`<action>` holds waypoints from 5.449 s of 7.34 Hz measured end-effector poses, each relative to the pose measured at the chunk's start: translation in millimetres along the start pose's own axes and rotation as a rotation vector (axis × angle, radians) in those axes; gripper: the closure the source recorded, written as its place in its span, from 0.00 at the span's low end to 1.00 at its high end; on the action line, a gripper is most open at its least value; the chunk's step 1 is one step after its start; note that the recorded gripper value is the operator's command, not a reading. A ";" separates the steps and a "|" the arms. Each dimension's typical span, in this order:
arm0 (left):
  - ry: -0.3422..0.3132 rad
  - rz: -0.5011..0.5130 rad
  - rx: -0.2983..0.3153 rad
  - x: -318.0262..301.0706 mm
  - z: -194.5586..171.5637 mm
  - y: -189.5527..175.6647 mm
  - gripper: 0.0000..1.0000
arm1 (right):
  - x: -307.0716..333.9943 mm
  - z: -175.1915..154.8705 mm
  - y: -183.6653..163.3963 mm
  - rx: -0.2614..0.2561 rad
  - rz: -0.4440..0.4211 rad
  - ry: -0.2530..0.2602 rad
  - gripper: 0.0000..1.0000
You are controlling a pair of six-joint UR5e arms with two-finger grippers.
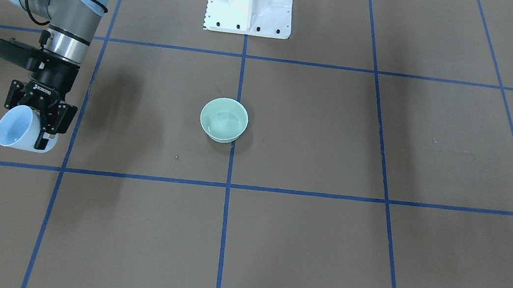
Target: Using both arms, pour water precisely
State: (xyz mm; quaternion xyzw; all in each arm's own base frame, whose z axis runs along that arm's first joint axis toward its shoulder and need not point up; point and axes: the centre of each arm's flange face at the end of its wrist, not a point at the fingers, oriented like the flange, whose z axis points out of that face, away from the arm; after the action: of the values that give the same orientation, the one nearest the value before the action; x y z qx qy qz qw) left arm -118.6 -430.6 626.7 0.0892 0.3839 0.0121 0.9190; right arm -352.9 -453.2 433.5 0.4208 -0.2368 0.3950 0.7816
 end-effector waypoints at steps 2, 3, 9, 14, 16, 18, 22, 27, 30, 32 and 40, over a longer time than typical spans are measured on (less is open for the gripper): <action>0.000 0.001 0.001 0.5 -0.5 -0.1 0.00 | 62.4 19.6 10.8 0.052 -0.002 0.077 1.00; 0.000 0.001 0.001 0.9 -0.4 -0.5 0.00 | 87.3 34.1 21.6 0.078 -0.025 0.115 1.00; -0.001 -0.006 0.006 3.2 -2.7 -3.7 0.00 | 182.5 100.5 76.8 0.143 -0.201 0.276 0.00; -0.003 -0.005 0.015 7.1 -6.7 -8.5 0.00 | 182.9 101.2 79.0 0.136 -0.213 0.279 0.00; -0.002 -0.004 0.017 7.7 -7.6 -9.5 0.00 | 175.9 98.6 77.9 0.134 -0.207 0.269 0.00; -0.002 -0.005 0.017 8.0 -7.8 -9.8 0.00 | 178.1 95.6 81.2 0.134 -0.203 0.264 0.00; -0.001 -0.009 0.016 8.2 -7.2 -10.1 0.00 | 198.5 85.7 86.6 0.130 -0.209 0.261 0.00; -0.001 -0.008 0.017 8.8 -7.8 -10.9 0.00 | 198.7 54.2 99.5 0.101 -0.188 0.205 0.00; -0.001 -0.008 0.017 8.8 -7.7 -10.9 0.00 | 199.0 25.5 96.7 0.073 -0.174 0.163 0.00; -0.001 -0.008 0.017 8.8 -7.8 -10.9 0.00 | 186.7 -1.2 93.0 0.041 -0.153 0.116 0.00; -0.001 -0.009 0.018 8.2 -7.9 -9.5 0.00 | 44.4 -74.4 67.5 -0.137 -0.106 -0.066 0.00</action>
State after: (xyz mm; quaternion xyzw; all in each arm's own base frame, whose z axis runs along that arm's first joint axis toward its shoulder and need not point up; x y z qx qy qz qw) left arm -118.8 -437.9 613.8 0.0956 0.3838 0.0046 0.9185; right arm -379.7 -349.3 456.8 0.3913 -0.2663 0.3216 0.8201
